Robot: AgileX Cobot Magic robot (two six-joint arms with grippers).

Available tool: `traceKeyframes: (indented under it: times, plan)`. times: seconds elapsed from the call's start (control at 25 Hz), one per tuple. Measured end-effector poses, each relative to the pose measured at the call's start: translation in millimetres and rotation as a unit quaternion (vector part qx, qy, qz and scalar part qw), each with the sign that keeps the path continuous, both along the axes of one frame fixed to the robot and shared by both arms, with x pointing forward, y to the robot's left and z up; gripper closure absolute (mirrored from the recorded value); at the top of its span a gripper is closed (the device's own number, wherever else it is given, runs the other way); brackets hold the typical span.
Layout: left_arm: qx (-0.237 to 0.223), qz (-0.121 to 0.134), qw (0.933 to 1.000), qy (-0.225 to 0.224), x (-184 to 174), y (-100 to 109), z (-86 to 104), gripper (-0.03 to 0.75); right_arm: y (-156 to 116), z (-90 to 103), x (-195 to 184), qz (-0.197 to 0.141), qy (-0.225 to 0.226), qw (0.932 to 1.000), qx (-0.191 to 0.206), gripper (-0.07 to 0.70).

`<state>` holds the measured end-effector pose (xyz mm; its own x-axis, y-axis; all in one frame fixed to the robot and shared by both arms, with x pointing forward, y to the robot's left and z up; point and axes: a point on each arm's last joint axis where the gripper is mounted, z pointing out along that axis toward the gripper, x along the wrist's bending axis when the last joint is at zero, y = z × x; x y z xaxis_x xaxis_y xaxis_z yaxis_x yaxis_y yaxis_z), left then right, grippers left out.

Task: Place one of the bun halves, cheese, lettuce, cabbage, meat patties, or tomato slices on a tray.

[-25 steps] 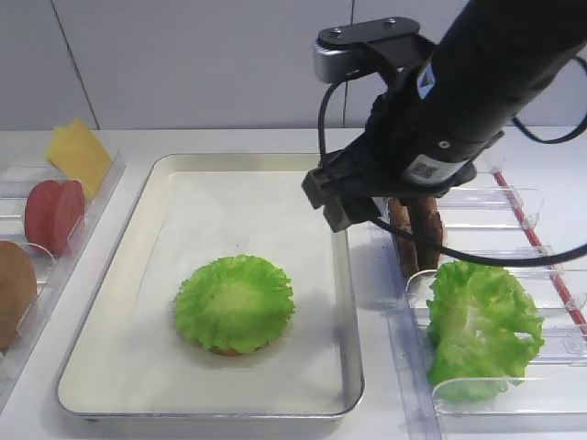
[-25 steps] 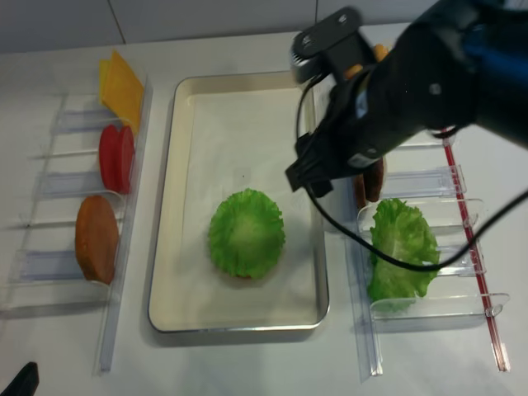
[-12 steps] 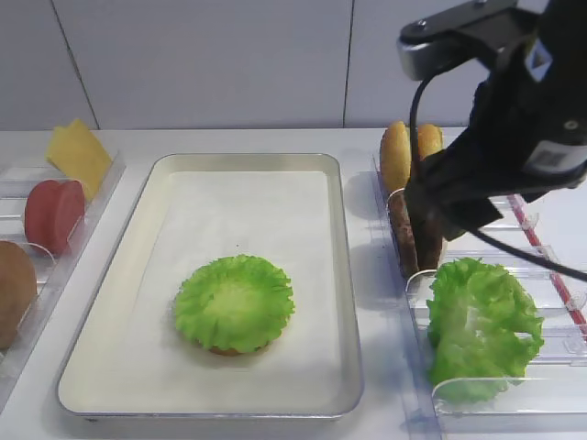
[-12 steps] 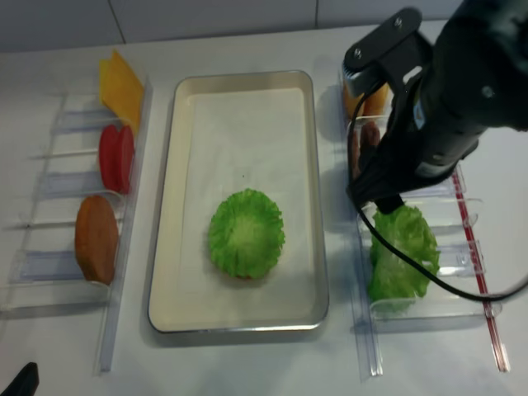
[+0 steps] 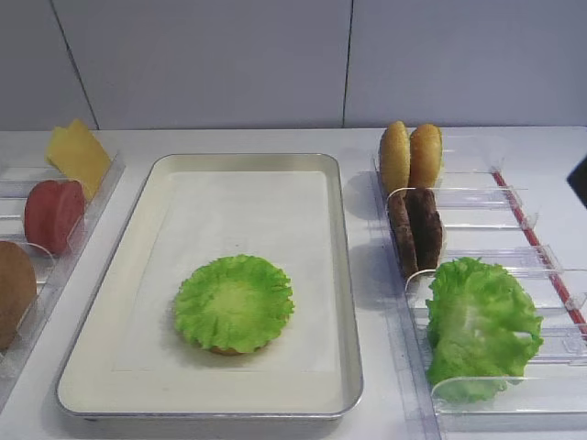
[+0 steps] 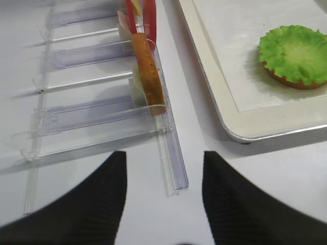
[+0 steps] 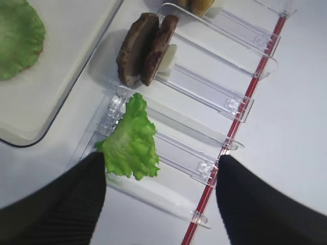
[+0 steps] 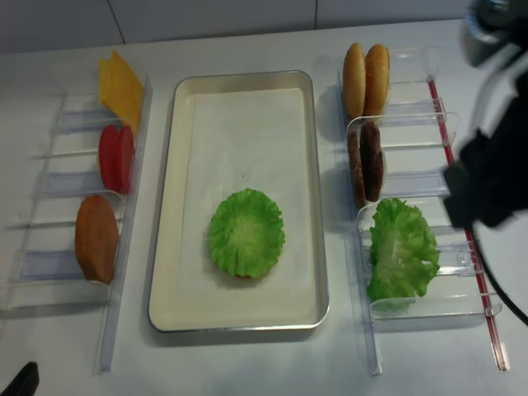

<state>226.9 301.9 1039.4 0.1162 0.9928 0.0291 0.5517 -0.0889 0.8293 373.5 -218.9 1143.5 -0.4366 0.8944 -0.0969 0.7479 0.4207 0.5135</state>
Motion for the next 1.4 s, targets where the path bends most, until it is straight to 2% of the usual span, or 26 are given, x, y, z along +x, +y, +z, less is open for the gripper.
traceKeyframes:
  times: [0.12, 0.36, 0.6, 0.72, 0.88, 1.08, 1.24, 1.4]
  plan:
    - [0.0, 0.0, 1.0, 0.0, 0.0, 0.0, 0.0, 0.368, -16.3, -0.8, -22.7, 0.002, -0.019, 0.9997, 0.015, 0.178]
    - [0.0, 0.0, 1.0, 0.0, 0.0, 0.0, 0.0, 0.368, -43.6, -16.3, -60.3, -0.002, -0.041, 0.9984, 0.039, 0.178]
    - [0.0, 0.0, 1.0, 0.0, 0.0, 0.0, 0.0, 0.368, -66.9, -32.5, -87.3, -0.066, -0.062, 0.9935, 0.07, 0.178]
    - [0.0, 0.0, 1.0, 0.0, 0.0, 0.0, 0.0, 0.368, -73.1, -42.2, -100.0, -0.083, -0.073, 0.9907, 0.079, 0.178]
    - [0.0, 0.0, 1.0, 0.0, 0.0, 0.0, 0.0, 0.368, -73.4, -59.5, -112.6, -0.085, -0.078, 0.9892, 0.091, 0.178]
    - [0.0, 0.0, 1.0, 0.0, 0.0, 0.0, 0.0, 0.368, -72.5, -77.6, -123.2, -0.114, -0.101, 0.9819, 0.113, 0.178]
    - [0.0, 0.0, 1.0, 0.0, 0.0, 0.0, 0.0, 0.368, -74.0, -89.5, -127.5, -0.153, -0.131, 0.9726, 0.116, 0.178]
    - [0.0, 0.0, 1.0, 0.0, 0.0, 0.0, 0.0, 0.368, -74.8, -93.0, -134.4, -0.174, -0.171, 0.9637, 0.108, 0.178]
